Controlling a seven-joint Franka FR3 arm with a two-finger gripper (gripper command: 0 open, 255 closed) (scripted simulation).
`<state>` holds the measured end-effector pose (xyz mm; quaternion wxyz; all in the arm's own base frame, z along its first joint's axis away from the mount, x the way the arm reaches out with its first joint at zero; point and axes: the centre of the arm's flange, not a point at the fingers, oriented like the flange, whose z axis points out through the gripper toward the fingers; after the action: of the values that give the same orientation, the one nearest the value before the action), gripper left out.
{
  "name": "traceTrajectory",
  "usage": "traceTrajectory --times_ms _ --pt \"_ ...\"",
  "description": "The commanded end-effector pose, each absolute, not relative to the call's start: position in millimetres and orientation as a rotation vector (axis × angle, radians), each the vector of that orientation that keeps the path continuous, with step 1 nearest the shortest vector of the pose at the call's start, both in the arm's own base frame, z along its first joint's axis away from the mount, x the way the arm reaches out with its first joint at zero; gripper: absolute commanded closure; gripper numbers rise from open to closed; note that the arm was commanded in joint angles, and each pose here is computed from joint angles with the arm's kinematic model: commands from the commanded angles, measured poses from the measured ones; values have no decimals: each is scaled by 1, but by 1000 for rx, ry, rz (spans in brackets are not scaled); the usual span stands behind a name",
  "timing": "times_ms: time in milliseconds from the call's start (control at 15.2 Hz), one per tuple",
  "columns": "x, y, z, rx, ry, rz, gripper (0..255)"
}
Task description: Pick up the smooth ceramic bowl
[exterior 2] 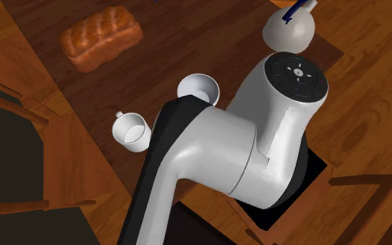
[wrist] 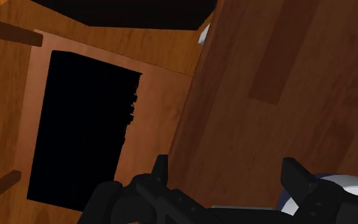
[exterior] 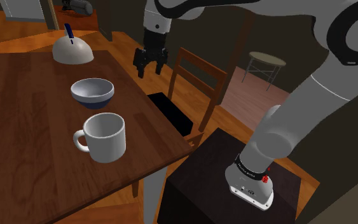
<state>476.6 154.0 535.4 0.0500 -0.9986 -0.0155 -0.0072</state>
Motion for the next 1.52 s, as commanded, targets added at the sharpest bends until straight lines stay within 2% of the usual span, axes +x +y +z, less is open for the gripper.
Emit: traceTrajectory --times_ms 0,660,1254,1320,1452 --pt "497 173 529 -3040 -42 -19 0" --pt "595 255 506 -3043 -20 -11 0" --pt "595 255 466 -3043 -20 -11 0" --pt "595 255 466 -3043 -20 -11 255" --pt "596 255 466 -3043 -20 -11 255"
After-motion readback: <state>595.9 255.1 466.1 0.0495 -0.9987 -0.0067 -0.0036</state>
